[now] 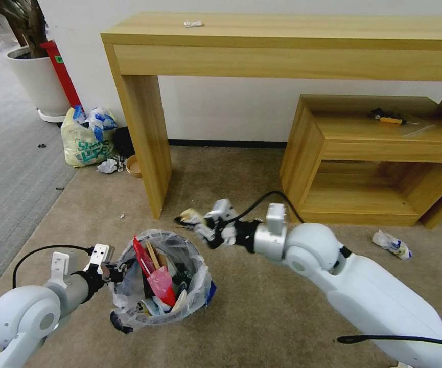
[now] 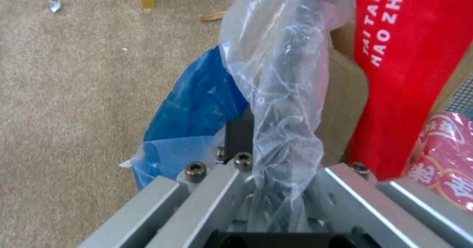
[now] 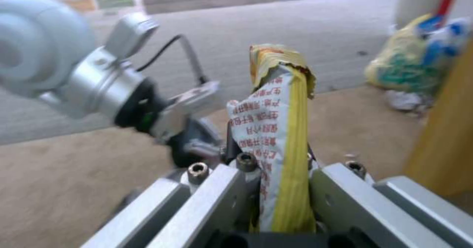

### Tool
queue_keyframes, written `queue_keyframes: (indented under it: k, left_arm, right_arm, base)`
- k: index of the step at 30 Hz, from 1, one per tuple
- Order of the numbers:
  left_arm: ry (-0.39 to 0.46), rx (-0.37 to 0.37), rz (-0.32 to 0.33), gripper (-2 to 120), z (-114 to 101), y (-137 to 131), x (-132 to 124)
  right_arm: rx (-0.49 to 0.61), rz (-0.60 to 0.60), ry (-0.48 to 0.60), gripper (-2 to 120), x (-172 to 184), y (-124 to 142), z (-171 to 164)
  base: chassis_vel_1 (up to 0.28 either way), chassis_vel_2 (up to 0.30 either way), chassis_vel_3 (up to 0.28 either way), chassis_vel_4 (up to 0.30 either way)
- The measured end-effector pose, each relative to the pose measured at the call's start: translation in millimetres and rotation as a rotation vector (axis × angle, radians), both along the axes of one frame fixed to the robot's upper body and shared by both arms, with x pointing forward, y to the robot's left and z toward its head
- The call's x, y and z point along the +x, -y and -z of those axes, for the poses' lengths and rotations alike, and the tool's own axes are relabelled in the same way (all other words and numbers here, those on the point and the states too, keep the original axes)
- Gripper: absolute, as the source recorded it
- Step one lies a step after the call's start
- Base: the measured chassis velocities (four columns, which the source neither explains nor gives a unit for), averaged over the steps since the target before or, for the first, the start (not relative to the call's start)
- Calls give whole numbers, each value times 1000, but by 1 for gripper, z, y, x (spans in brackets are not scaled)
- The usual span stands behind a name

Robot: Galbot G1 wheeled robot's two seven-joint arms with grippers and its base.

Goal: Pick up the trash bin and place the garbage on the floor into it.

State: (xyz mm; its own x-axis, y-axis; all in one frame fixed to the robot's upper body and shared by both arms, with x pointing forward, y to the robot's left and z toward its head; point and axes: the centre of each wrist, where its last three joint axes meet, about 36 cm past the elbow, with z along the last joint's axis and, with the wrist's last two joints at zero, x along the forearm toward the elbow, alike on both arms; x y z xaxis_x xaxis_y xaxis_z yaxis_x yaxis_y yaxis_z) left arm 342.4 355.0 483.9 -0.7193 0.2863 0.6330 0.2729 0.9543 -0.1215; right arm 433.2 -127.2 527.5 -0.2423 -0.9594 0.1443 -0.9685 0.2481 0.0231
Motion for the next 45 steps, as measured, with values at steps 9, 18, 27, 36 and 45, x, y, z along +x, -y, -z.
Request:
queue_keyframes:
  k: [9, 18, 27, 36, 45]
  left_arm:
    - [3, -2, 4, 0, -4, 0, 3]
    - [-2, -13, 19, 0, -1, 7, 5]
    - [3, -14, 18, 0, -3, 8, 3]
    - [7, -20, 17, 0, -3, 10, 1]
    - [4, -13, 0, 0, -3, 5, -3]
  right_arm:
    - [-76, 27, -15, 2, -7, -12, 15]
    - [-90, 77, -39, 34, -2, -21, 33]
    - [-81, 82, -44, 65, -4, -27, 35]
    - [-55, 118, -43, 100, -3, -24, 32]
    - [-15, 242, -21, 100, 0, 9, 22]
  base:
    - [0, 0, 0, 0]
    - [0, 0, 0, 0]
    - [0, 0, 0, 0]
    - [0, 0, 0, 0]
    - [0, 0, 0, 0]
